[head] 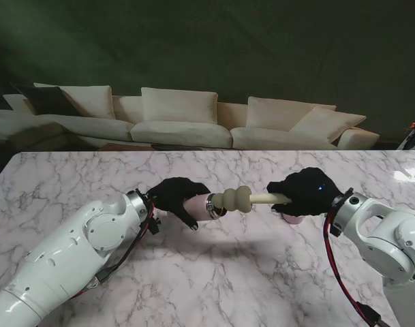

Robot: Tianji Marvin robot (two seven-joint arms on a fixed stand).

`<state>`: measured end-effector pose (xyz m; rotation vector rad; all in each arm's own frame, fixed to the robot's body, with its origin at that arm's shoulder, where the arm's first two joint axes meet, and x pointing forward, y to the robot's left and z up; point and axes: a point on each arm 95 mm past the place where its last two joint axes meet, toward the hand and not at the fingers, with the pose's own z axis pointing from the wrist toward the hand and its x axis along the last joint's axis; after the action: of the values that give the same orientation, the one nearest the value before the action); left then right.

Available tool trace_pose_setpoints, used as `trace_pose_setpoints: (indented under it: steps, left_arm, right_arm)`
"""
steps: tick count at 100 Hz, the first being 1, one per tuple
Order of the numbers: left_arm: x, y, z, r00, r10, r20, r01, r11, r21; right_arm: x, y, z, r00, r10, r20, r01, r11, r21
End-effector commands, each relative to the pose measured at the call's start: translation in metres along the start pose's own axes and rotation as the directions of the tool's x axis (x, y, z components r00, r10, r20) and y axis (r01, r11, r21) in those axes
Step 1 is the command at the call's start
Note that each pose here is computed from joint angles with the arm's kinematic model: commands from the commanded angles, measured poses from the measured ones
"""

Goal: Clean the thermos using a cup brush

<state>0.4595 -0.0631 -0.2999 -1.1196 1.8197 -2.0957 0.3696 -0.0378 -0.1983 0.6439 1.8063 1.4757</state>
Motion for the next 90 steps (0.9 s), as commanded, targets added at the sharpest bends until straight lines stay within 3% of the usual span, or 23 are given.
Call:
trace_pose_setpoints:
  steps: [1, 50, 90]
  left_arm:
    - [0.001, -0.001, 0.001, 1.0, 0.008, -0.002, -0.008, 1.0, -0.013]
    - [0.0, -0.006, 0.002, 0.999, 0.032, -0.006, -0.032, 0.999, -0.014]
    - [0.005, -0.005, 0.014, 1.0, 0.03, -0.008, -0.03, 0.999, -0.034]
  right_arm:
    - [-0.001, -0.001, -0.003, 1.0, -0.003, 0.013, 0.003, 1.0, 0.003]
    - [0.001, -0.01, 0.01, 0.998, -0.069, -0.01, 0.07, 0.995, 0.077]
    - [0.012, -0.005, 0.031, 0.992, -0.126, 0.011, 0.121, 0.976, 0.181]
